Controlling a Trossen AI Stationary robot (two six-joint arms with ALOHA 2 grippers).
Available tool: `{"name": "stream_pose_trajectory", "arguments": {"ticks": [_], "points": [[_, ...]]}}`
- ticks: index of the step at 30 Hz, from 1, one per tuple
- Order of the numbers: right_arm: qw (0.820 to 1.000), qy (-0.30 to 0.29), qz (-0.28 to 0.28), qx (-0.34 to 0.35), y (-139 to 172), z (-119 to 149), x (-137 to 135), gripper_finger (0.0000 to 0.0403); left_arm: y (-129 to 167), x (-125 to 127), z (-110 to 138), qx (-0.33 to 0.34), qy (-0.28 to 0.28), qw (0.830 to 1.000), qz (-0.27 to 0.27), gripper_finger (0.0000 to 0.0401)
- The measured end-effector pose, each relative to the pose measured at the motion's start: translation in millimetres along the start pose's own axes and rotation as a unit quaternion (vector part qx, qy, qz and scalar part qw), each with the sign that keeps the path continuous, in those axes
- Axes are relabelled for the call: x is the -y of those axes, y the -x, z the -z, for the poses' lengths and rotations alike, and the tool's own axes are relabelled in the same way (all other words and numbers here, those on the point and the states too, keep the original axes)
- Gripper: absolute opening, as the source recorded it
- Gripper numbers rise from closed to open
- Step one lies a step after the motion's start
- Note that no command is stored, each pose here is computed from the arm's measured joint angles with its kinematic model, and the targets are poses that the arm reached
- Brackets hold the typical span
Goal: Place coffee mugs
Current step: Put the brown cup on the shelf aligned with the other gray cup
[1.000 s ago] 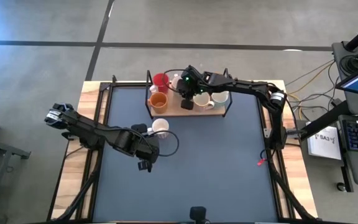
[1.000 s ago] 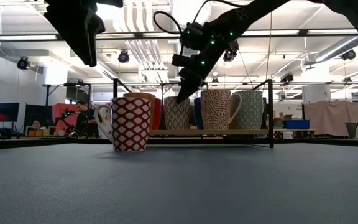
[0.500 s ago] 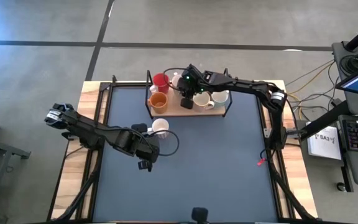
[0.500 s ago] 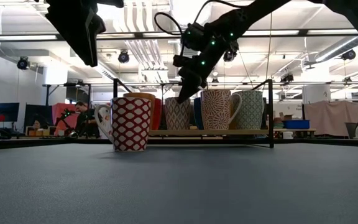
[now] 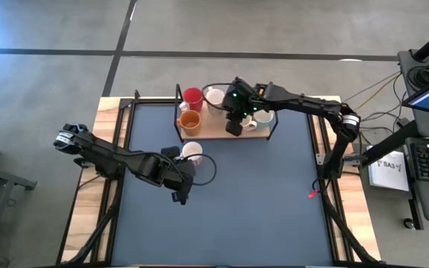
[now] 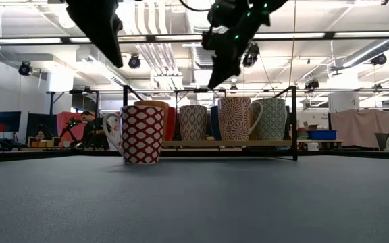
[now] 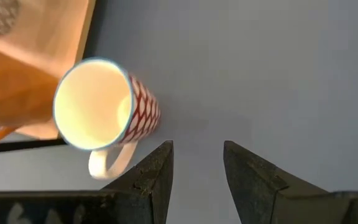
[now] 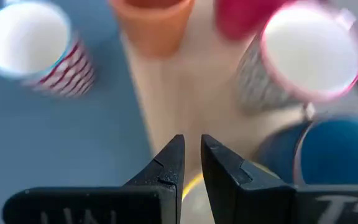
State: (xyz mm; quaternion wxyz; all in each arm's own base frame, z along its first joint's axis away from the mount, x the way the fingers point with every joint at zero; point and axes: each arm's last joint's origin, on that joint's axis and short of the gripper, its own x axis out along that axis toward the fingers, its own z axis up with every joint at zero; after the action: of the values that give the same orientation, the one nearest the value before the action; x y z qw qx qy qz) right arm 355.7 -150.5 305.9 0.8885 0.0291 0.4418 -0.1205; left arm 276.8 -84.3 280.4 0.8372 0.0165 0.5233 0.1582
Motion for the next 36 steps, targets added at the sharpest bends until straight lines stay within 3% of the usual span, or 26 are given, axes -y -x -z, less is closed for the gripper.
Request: {"name": "stream_pose_trajectory", "arguments": {"ticks": [4,7,16,26,32,36], "points": [[0.998,-0.011,-0.031,-0.045,18,9,-15,0.0043,-1,0,-5,0.022,0.003,1.000,0.002,0.0124],[0.995,-0.019,-0.042,-0.090,28,19,-25,0.0043,-4,-6,-9,0.040,0.014,0.998,-0.037,0.0124],[0.984,-0.025,-0.061,-0.165,50,44,-52,0.0043,-33,-28,-9,-0.007,0.047,0.998,-0.047,0.0124],[0.982,-0.029,-0.070,-0.176,73,71,-71,0.0043,-55,-43,-2,-0.051,0.038,0.997,-0.040,0.0124],[0.982,-0.037,-0.072,-0.173,86,87,-78,0.0043,-59,-51,-7,-0.039,0.017,0.998,-0.039,0.0124],[0.981,-0.045,-0.071,-0.173,93,99,-81,0.0043,-63,-54,-8,-0.047,0.012,0.999,-0.009,0.0124]]}}
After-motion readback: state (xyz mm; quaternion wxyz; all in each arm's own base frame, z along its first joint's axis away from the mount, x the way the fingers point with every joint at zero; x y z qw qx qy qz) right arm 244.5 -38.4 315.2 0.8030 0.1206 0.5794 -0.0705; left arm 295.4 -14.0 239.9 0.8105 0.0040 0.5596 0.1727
